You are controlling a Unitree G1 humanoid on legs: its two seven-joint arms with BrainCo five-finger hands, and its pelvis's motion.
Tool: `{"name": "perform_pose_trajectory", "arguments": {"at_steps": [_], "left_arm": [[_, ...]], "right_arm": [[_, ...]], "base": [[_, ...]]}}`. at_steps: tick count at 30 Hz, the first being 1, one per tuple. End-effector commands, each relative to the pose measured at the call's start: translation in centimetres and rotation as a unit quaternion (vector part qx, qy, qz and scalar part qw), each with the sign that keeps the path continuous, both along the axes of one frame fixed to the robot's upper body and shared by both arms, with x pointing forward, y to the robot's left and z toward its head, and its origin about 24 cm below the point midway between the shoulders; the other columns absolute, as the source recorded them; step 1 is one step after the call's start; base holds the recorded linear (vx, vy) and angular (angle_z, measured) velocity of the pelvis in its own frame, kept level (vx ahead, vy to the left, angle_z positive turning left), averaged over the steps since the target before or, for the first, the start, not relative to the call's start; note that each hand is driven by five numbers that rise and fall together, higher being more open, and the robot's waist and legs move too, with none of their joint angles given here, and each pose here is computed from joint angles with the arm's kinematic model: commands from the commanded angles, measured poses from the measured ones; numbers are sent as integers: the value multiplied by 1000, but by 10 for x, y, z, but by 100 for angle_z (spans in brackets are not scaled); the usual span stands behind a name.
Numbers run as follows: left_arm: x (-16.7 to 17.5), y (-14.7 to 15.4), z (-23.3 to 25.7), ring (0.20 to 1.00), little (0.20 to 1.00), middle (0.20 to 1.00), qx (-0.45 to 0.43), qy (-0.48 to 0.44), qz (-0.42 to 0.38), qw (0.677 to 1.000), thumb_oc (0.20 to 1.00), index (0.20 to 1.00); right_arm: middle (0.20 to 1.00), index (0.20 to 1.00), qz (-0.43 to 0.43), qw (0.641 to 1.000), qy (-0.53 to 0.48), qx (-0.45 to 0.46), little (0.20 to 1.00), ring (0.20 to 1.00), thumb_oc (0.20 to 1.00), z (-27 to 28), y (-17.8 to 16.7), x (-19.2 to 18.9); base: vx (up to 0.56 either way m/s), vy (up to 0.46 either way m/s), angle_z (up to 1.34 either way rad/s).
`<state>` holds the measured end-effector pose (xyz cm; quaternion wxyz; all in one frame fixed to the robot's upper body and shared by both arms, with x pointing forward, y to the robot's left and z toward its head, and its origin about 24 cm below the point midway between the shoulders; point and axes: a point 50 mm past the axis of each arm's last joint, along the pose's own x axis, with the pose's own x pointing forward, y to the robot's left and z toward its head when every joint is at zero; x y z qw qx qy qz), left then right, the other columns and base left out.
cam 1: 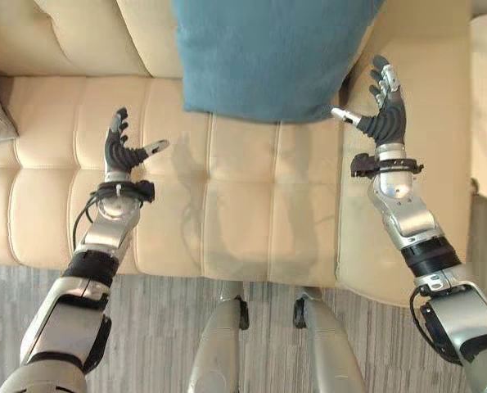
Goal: Pick up all the scattered cushions and arrange them neatly on the sofa.
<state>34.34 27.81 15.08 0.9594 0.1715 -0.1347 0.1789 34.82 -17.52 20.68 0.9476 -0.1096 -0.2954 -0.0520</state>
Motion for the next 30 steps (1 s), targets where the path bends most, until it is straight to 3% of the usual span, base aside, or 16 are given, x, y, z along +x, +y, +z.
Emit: {"name": "perform_pose_trajectory", "arguments": {"at_steps": [1, 5, 10, 11, 16, 20, 30], "left_arm": [[-14, -2, -10, 1000, 1000, 1000, 36, -7, -31, 999, 1000, 1000], [-73, 13, -79, 1000, 1000, 1000, 51, 119, -50, 990, 1000, 1000], [-122, 30, -127, 1000, 1000, 1000, 33, 223, -26, 974, 1000, 1000], [-141, 32, -149, 1000, 1000, 1000, 14, 271, -14, 962, 1000, 1000], [-187, 28, -204, 1000, 1000, 1000, -15, 394, 3, 919, 1000, 1000], [-203, 30, -215, 1000, 1000, 1000, 1, 434, 6, 901, 1000, 1000], [-178, 48, -189, 1000, 1000, 1000, 67, 401, 24, 913, 1000, 1000]], "right_arm": [[1000, 1000, 21, 999, 0, -35, 1000, 1000, 1000, -21, -5, -20], [1000, 1000, 6, 985, 119, -124, 1000, 1000, 1000, -85, -44, -68], [1000, 1000, -18, 955, 264, -131, 1000, 1000, 1000, -150, -72, -101], [1000, 1000, -24, 931, 342, -128, 1000, 1000, 1000, -183, -79, -118], [1000, 1000, -75, 854, 502, -116, 1000, 1000, 1000, -252, -105, -166], [1000, 1000, -86, 813, 560, -132, 1000, 1000, 1000, -275, -111, -187], [1000, 1000, -105, 815, 562, -93, 1000, 1000, 1000, -285, -102, -190]], "base": [[45, -57, 2], [81, -44, 13], [5, 57, -1], [-98, 121, -13], [-31, 185, -11], [-49, 173, -15], [-305, 15, -42]]}}
